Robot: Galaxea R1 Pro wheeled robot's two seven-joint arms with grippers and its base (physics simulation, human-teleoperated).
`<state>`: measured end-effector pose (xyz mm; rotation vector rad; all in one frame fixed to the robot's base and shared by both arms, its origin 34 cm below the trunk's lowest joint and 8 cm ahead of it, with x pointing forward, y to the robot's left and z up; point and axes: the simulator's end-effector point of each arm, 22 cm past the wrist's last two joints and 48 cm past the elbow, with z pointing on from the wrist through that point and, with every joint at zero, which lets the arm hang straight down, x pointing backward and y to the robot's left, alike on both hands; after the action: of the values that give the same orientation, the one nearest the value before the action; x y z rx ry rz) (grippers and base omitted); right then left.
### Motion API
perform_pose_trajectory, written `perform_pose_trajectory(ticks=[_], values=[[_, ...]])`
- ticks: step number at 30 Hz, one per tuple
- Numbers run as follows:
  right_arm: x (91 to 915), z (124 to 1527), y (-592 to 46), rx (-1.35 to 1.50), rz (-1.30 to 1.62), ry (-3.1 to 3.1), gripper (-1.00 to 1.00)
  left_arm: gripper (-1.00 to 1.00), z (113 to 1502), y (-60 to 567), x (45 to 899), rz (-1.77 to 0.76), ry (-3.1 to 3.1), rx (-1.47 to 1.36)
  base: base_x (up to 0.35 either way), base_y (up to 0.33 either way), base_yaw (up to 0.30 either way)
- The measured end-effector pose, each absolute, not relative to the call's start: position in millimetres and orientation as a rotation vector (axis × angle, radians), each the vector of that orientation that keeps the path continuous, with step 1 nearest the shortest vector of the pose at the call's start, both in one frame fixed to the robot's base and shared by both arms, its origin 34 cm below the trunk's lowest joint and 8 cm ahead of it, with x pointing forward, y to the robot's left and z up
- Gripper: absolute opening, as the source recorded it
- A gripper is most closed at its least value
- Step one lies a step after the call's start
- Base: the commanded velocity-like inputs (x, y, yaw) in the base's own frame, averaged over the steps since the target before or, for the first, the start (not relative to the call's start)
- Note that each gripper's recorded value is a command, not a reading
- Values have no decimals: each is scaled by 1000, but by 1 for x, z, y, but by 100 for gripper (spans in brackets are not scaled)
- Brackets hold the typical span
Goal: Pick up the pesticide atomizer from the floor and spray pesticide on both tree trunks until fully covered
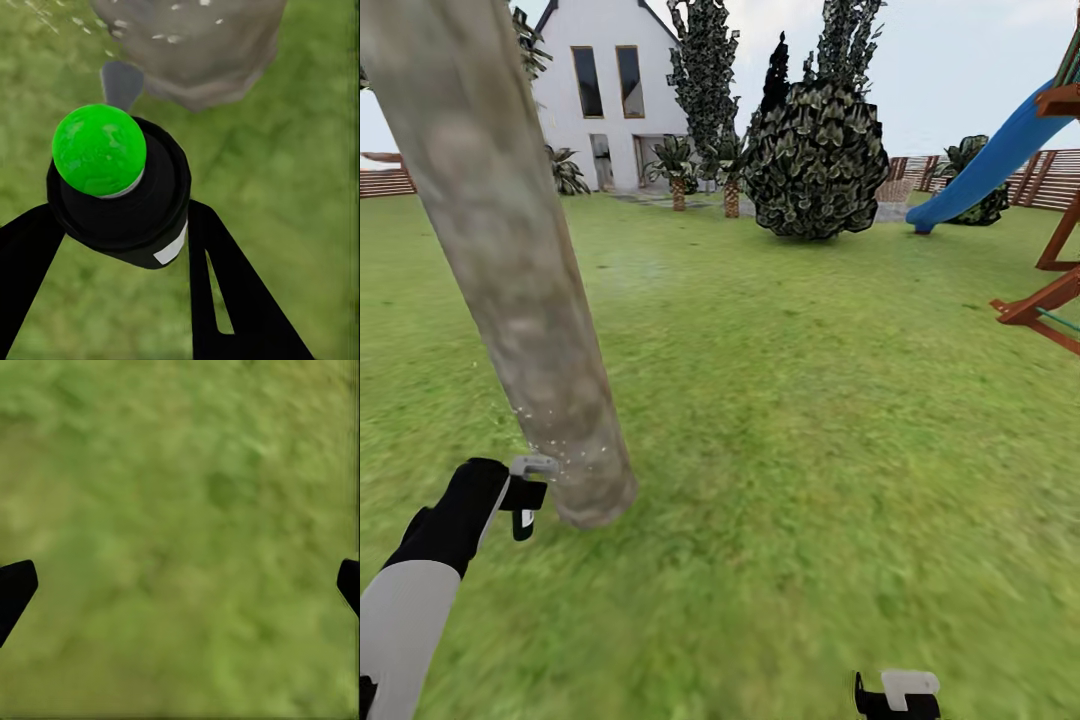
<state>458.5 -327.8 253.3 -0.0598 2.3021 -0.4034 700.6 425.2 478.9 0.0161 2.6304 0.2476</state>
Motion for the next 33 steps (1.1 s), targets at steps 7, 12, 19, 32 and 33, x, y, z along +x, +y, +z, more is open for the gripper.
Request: perform_pose_trajectory(ticks=[7, 12, 19, 32, 33], values=[[458, 253, -328, -60, -403, 2303, 100, -100, 483, 425, 703, 251, 2619, 18, -24, -271, 0], [458, 253, -328, -60, -403, 2303, 100, -100, 484, 426, 704, 255, 2616, 19, 152, -255, 1], [458, 253, -328, -60, -403, 2303, 100, -100, 494, 428, 709, 258, 2590, 11, 134, -250, 231], [459, 253, -328, -60, -403, 2302, 100, -100, 506, 425, 719, 266, 2568, 12, 2, -163, 192], [459, 253, -328, -60, -403, 2302, 100, -100, 509, 425, 722, 272, 2563, 10, 0, -1, 2]])
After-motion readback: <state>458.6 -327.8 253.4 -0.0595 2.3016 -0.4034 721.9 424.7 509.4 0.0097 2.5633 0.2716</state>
